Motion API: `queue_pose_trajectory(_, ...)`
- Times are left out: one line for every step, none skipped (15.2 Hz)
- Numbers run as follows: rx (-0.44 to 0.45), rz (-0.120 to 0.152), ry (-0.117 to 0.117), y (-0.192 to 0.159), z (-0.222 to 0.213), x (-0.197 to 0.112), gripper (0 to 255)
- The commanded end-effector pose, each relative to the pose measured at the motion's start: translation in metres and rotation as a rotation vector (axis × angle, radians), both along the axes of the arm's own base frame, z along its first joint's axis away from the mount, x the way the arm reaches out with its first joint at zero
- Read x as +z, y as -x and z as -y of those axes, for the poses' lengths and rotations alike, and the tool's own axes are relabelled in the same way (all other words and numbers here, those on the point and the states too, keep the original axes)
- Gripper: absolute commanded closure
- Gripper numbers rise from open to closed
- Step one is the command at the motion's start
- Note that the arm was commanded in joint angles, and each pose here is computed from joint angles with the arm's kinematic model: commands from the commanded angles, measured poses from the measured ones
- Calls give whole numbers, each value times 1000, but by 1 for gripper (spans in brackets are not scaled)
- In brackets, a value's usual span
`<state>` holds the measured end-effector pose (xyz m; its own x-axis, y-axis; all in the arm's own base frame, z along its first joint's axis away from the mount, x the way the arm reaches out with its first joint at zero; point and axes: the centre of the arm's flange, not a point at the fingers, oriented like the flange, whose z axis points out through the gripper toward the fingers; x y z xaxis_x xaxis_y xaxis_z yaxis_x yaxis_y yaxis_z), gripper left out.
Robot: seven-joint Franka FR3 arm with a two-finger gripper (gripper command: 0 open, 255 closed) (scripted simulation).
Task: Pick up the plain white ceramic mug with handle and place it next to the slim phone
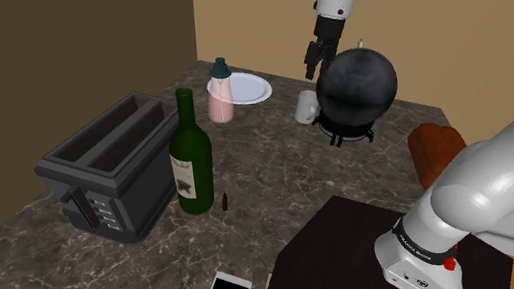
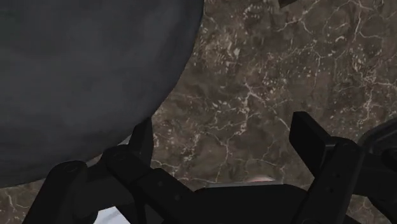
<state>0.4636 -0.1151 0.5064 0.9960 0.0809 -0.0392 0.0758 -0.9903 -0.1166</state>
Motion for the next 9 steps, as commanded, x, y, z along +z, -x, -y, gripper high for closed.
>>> queue_pose_trajectory(39,-117,130,-17,44,-50,0)
queue_pose_trajectory(39,-121,126,-25,52,-58,0)
queue_pose_trajectory(39,-124,122,-34,61,-65,0)
queue_pose_trajectory(39,-128,117,-42,69,-73,0)
queue_pose_trajectory(38,-132,113,-50,77,-81,0)
queue_pose_trajectory(38,-135,109,-58,86,-88,0)
queue_pose_trajectory(38,-139,105,-66,94,-96,0)
queue_pose_trajectory(37,-142,101,-74,102,-104,0)
queue_pose_trajectory(37,-145,98,-79,108,-109,0)
